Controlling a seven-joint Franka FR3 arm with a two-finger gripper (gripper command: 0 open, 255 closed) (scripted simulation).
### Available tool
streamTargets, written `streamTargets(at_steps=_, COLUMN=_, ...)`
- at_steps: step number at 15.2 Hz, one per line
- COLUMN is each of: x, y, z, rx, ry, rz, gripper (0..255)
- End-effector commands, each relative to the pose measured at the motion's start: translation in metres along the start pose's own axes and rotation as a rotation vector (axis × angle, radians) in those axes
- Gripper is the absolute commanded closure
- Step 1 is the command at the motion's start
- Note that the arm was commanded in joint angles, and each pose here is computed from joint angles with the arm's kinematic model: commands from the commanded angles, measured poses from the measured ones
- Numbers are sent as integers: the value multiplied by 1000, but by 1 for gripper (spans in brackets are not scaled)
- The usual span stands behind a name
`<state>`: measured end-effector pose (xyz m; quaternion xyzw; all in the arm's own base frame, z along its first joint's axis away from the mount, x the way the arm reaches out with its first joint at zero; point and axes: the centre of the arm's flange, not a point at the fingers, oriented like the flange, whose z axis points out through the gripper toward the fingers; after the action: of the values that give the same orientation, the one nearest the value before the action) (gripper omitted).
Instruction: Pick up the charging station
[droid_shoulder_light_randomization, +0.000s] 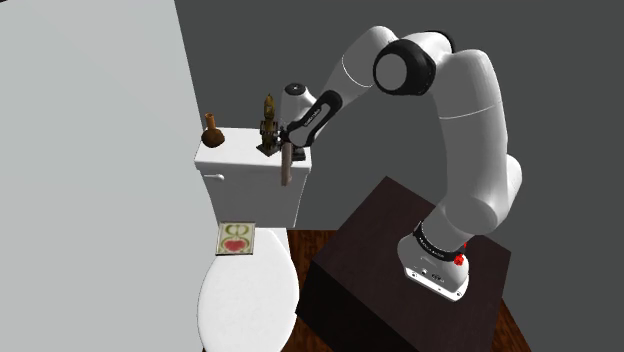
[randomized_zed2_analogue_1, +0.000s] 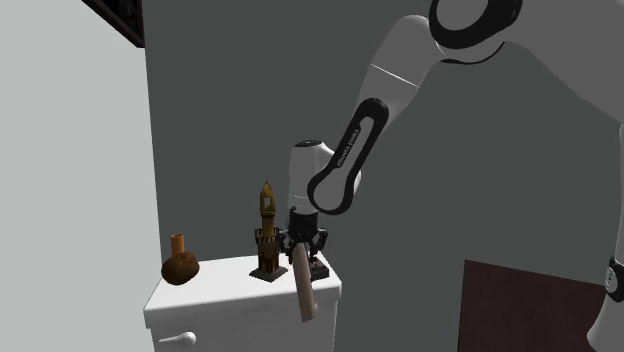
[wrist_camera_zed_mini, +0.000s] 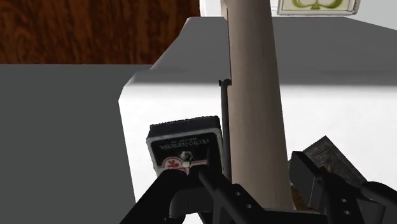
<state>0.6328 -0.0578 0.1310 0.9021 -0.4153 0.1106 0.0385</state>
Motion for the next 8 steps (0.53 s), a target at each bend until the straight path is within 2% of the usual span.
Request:
streamTargets(at_steps=1, x=3, y=-1, z=-10, rx=0, ry=0, rz=0, gripper=255)
streamTargets(at_steps=8, x=12, y=-1, z=-46, rx=0, ry=0, rz=0, gripper=255)
